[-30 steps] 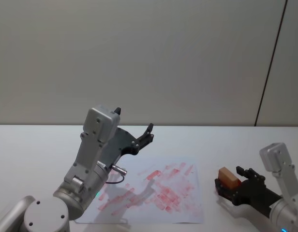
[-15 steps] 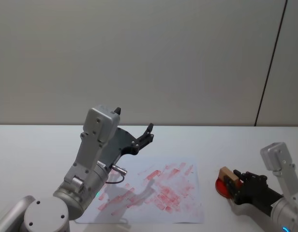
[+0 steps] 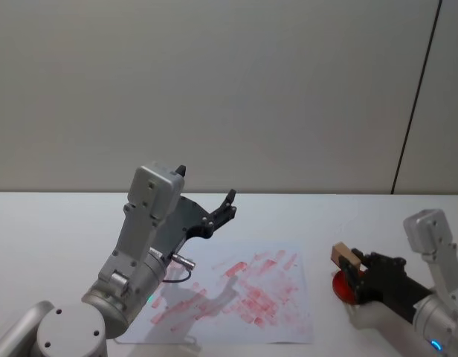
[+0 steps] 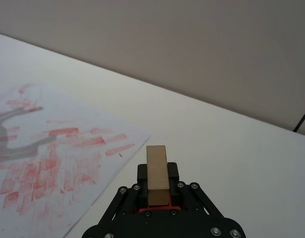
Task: Use the one hand to pick up the stamp and affix it onto the A4 paper.
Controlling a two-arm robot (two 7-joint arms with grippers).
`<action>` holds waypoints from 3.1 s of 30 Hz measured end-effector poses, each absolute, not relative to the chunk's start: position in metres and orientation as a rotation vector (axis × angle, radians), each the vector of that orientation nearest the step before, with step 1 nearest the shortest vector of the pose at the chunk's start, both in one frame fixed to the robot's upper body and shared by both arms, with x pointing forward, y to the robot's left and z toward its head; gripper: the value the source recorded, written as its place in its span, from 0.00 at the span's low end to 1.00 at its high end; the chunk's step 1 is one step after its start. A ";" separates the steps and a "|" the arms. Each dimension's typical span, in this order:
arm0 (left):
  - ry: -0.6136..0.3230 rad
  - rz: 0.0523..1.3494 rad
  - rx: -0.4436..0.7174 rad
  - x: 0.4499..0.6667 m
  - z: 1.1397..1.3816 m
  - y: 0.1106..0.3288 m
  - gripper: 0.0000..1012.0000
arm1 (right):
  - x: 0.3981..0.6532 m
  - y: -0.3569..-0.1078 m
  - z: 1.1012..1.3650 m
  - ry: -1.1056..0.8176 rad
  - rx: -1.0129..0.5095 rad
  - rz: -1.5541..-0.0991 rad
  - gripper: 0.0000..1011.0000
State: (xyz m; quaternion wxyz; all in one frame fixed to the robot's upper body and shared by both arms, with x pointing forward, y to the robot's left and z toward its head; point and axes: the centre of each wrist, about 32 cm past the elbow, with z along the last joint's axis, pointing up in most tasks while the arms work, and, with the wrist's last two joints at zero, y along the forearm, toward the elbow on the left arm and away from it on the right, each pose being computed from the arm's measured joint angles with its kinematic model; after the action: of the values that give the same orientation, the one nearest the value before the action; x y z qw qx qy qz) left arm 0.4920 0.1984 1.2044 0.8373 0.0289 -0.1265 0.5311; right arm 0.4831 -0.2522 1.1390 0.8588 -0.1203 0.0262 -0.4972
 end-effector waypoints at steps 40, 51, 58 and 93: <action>-0.268 1.124 0.061 0.492 1.204 0.198 0.99 | 0.474 -0.205 1.133 0.050 -0.268 -0.883 0.21; -0.268 1.124 0.061 0.492 1.204 0.198 0.99 | 0.473 -0.203 1.129 0.056 -0.302 -0.876 0.21; -0.268 1.124 0.061 0.492 1.204 0.198 0.99 | 0.473 -0.204 1.128 0.061 -0.328 -0.868 0.21; -0.268 1.124 0.061 0.492 1.204 0.198 0.99 | 0.479 -0.211 1.141 0.049 -0.214 -0.918 0.21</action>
State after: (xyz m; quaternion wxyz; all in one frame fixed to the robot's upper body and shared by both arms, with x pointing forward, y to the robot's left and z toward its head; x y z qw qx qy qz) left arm 0.4920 0.1984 1.2044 0.8374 0.0289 -0.1265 0.5310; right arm 0.4787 -0.2114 1.1408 0.8908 -0.1028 0.0234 -0.4420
